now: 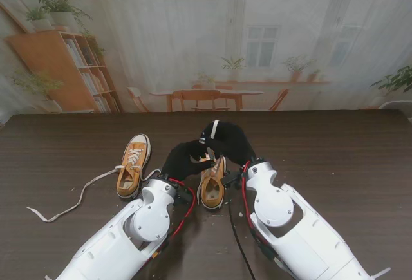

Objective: Tie the shoelaces into a bow on the shoes

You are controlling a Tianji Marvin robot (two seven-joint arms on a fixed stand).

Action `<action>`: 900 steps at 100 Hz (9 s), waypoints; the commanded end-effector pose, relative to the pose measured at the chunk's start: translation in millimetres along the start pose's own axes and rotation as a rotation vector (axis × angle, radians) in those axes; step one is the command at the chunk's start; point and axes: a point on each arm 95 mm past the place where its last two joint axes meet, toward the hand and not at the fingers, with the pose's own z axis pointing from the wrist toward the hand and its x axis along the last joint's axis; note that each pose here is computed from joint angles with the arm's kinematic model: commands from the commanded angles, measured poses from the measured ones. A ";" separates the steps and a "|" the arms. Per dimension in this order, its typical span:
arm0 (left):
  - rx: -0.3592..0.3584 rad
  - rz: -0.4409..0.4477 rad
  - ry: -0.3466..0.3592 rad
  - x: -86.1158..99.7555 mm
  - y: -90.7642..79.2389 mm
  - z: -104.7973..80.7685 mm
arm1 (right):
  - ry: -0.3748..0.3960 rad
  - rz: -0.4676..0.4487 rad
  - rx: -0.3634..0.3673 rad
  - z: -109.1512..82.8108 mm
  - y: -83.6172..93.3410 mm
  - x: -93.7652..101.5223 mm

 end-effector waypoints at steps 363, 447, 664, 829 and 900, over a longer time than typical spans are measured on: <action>0.055 0.006 0.094 8.7 2.4 -29.4 | -0.024 -0.010 0.053 -8.1 4.8 -9.7; -0.068 0.100 0.106 3.9 -30.9 -54.4 | -0.024 -0.011 0.043 -11.8 9.8 -10.7; -0.071 0.088 0.115 -14.4 -2.9 1.3 | 0.004 -0.035 0.084 -13.6 4.3 -6.9; -0.153 0.028 0.152 1.5 12.9 -24.6 | 0.018 -0.041 0.085 -12.9 3.8 -3.1; -0.217 -0.194 0.091 3.3 7.5 -28.5 | 0.005 -0.034 0.098 -15.3 1.7 -4.7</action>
